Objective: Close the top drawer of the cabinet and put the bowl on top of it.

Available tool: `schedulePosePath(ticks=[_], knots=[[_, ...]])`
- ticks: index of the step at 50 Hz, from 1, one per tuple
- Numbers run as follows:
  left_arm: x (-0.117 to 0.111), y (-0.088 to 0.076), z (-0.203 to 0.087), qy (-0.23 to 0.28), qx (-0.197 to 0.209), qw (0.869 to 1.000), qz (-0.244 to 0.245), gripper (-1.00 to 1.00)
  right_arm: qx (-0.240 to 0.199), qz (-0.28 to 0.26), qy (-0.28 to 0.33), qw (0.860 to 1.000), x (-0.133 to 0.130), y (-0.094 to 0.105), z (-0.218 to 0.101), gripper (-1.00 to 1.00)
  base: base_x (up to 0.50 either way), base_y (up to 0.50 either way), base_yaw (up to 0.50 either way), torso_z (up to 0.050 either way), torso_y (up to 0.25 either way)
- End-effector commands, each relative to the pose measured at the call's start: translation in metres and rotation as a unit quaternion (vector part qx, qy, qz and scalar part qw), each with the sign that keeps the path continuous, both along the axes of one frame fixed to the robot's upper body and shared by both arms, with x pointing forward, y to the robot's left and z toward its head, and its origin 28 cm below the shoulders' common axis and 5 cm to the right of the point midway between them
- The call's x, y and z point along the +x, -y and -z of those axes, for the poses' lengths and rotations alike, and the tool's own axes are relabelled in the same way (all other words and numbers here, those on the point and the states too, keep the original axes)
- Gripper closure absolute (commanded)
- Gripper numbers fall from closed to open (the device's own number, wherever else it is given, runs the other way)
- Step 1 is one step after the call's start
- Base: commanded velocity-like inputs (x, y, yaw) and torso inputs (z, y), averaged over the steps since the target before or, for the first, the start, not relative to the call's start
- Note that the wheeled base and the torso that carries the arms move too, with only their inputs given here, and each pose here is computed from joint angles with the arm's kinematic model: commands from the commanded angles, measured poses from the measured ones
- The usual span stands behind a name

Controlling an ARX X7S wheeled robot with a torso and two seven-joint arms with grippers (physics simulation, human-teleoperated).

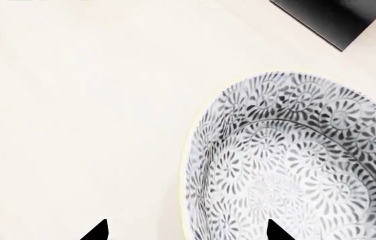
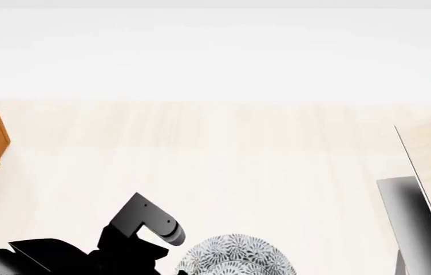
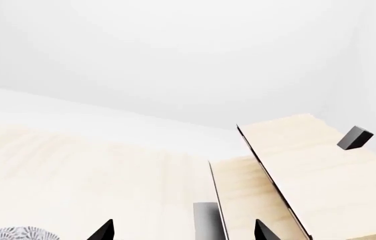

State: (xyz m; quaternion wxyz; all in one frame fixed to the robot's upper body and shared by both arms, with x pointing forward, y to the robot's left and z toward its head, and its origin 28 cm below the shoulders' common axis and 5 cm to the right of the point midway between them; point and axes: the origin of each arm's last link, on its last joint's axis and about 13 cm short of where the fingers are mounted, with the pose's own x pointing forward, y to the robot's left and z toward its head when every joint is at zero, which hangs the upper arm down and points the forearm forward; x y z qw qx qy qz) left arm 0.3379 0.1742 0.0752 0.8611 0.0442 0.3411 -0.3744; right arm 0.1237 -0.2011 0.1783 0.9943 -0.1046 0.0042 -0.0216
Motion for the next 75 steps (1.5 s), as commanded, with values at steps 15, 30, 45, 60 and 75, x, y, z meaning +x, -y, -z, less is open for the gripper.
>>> schedulePosePath(ticks=[15, 30, 45, 60, 75], knots=[[0.000, 0.006, 0.007, -0.003, -0.028, 1.000, 0.003, 1.00, 0.008, -0.017, 0.008, 1.000, -0.003, 0.000, 0.002, -1.00, 0.00, 0.00, 0.00, 0.000, 0.000], [-0.002, 0.006, 0.005, 0.003, -0.022, 1.000, 0.008, 1.00, 0.011, -0.017, 0.009, 1.000, -0.002, 0.000, 0.000, -1.00, 0.00, 0.00, 0.00, 0.000, 0.000], [-0.003, 0.003, 0.002, 0.013, -0.029, 0.999, 0.004, 1.00, 0.012, -0.018, 0.008, 1.000, -0.002, 0.000, 0.001, -1.00, 0.00, 0.00, 0.00, 0.000, 0.000], [-0.004, -0.006, -0.023, 0.059, -0.037, 0.997, -0.026, 1.00, 0.011, -0.020, 0.009, 1.000, -0.001, -0.001, 0.002, -1.00, 0.00, 0.00, 0.00, 0.000, 0.000], [-0.004, -0.014, -0.050, 0.140, -0.051, 0.986, -0.074, 1.00, 0.011, -0.019, 0.009, 1.000, -0.004, 0.002, 0.001, -1.00, 0.00, 0.00, 0.00, 0.000, 0.000]])
